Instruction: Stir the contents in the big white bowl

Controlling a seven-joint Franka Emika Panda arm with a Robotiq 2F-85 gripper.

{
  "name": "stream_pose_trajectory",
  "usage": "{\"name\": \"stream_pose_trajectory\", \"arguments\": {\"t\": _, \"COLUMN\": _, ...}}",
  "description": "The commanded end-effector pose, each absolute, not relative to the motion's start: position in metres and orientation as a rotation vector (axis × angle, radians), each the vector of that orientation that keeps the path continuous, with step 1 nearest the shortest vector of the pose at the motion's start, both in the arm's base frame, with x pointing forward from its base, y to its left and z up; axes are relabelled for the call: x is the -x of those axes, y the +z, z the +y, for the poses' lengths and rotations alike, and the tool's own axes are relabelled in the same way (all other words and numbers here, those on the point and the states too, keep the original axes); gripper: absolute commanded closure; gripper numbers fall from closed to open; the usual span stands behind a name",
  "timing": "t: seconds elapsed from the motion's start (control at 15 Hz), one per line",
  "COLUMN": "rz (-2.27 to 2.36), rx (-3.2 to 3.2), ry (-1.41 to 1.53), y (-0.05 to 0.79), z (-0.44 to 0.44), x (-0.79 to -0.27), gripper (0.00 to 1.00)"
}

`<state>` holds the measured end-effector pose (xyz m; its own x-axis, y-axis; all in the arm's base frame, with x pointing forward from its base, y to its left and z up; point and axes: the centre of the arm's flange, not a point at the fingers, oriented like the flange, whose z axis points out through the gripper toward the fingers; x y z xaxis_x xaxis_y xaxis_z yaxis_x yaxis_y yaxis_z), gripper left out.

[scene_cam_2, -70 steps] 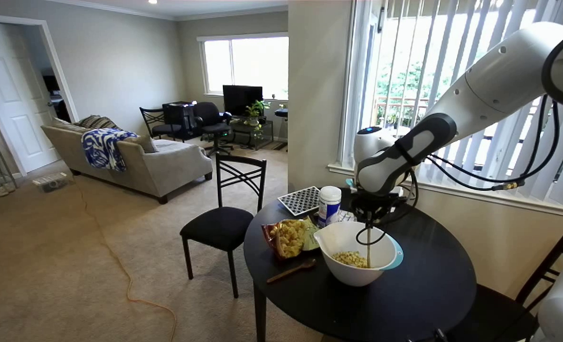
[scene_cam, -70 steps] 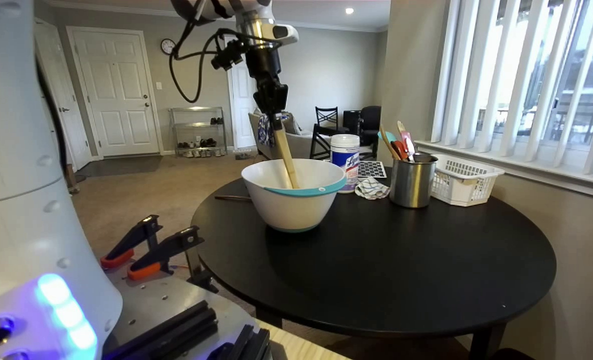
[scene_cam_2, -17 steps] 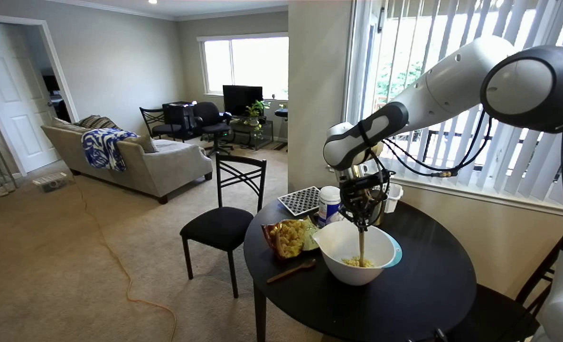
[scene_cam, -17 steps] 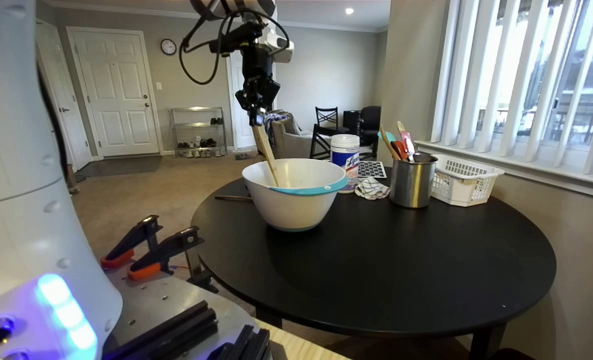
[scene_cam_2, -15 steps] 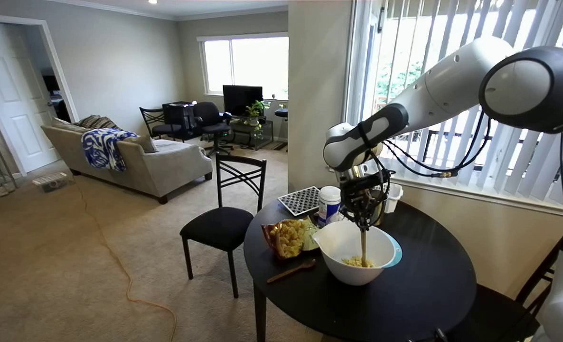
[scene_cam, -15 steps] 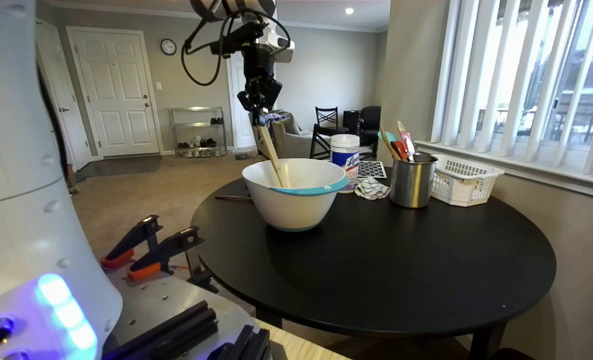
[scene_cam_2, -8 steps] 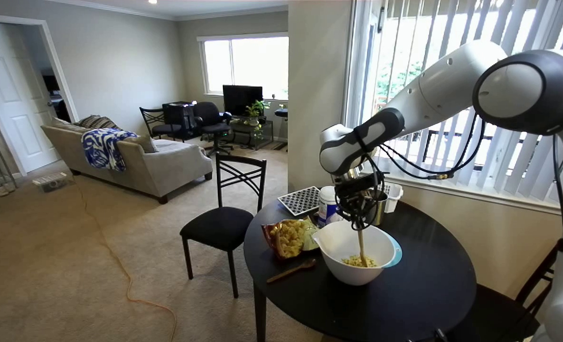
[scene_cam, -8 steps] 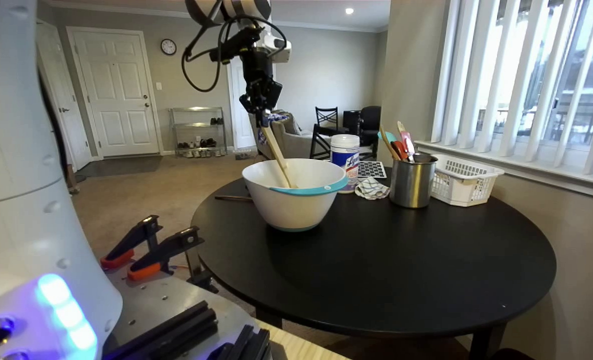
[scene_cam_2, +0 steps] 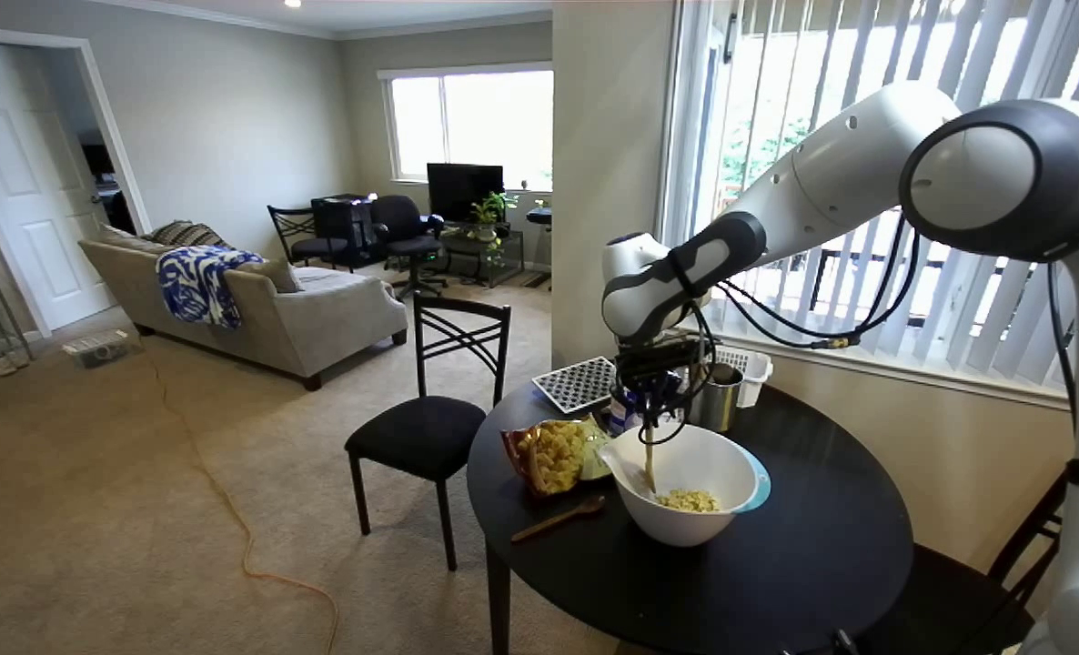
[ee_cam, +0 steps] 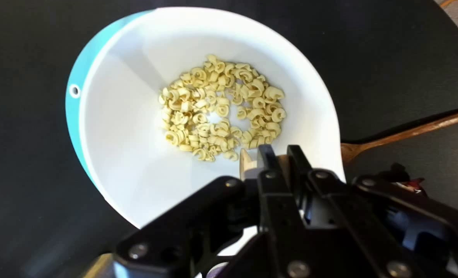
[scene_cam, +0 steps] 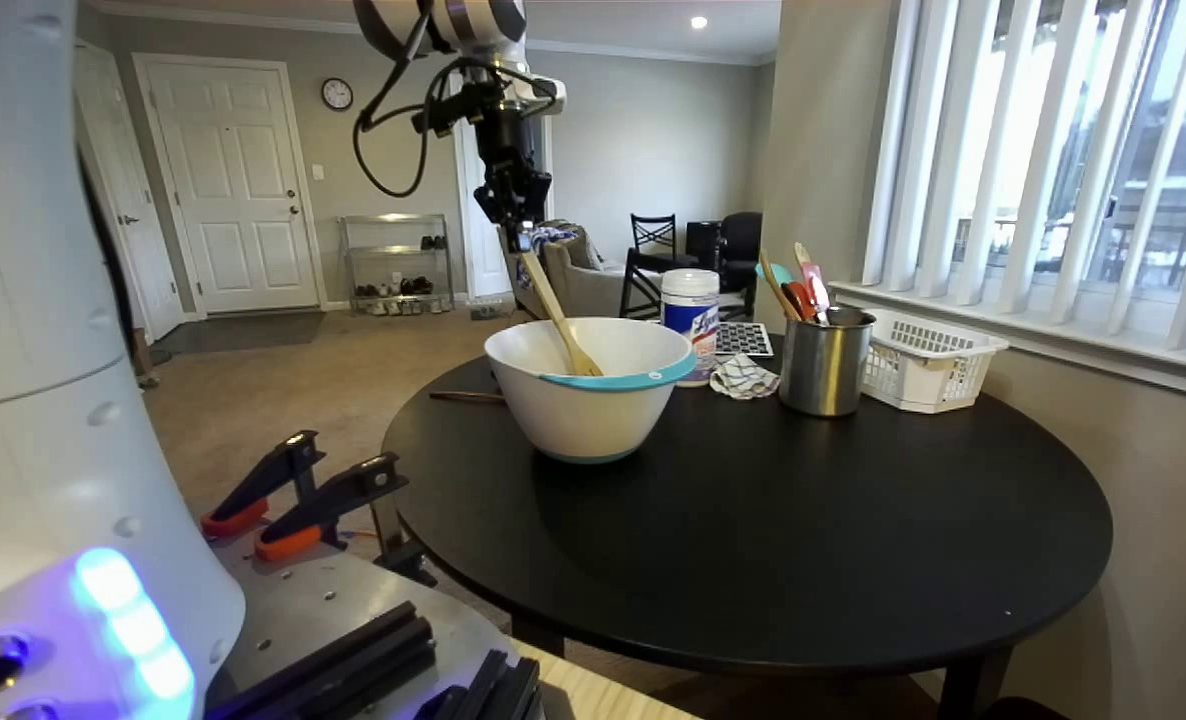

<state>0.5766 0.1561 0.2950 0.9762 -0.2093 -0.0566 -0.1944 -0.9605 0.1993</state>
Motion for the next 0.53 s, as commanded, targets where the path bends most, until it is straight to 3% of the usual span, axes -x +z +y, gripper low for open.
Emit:
{"name": "stream_pose_trajectory", "arguments": {"t": 0.0, "rz": -0.254, "rx": -2.995, "ry": -0.112, "y": 0.293, "z": 0.162, "x": -0.573, "gripper": 0.95}}
{"name": "stream_pose_trajectory", "arguments": {"t": 0.47, "rz": -0.123, "rx": -3.097, "ry": -0.306, "y": 0.286, "z": 0.161, "x": -0.562, "gripper": 0.95}}
